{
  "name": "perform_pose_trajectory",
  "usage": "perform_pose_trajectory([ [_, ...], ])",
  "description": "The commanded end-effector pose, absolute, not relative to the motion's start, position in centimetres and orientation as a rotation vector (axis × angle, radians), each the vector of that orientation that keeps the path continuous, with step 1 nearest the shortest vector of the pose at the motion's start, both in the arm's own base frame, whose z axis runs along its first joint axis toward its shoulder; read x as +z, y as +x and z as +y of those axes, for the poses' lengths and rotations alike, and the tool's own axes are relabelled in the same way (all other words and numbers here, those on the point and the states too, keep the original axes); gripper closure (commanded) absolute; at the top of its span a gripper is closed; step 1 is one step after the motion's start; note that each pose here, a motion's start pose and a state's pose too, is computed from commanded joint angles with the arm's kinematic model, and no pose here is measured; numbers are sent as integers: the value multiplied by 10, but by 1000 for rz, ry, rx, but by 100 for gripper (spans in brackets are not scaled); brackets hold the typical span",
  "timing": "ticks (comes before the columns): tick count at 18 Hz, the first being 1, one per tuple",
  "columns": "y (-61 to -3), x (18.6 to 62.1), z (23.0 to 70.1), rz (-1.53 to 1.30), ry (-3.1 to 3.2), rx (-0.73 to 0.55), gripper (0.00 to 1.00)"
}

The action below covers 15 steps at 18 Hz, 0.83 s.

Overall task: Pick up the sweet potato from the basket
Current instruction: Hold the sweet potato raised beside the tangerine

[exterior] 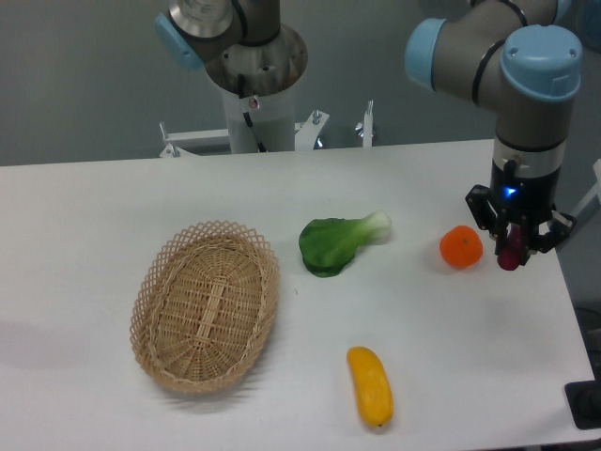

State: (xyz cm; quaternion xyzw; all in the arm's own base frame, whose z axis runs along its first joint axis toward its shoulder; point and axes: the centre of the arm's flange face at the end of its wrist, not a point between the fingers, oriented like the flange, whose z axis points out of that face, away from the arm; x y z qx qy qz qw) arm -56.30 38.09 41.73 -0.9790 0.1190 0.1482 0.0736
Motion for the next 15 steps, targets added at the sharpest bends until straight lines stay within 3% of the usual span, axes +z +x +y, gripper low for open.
perform_pose_trajectory([
  [15,-560,418,382,355,-2937,443,75],
])
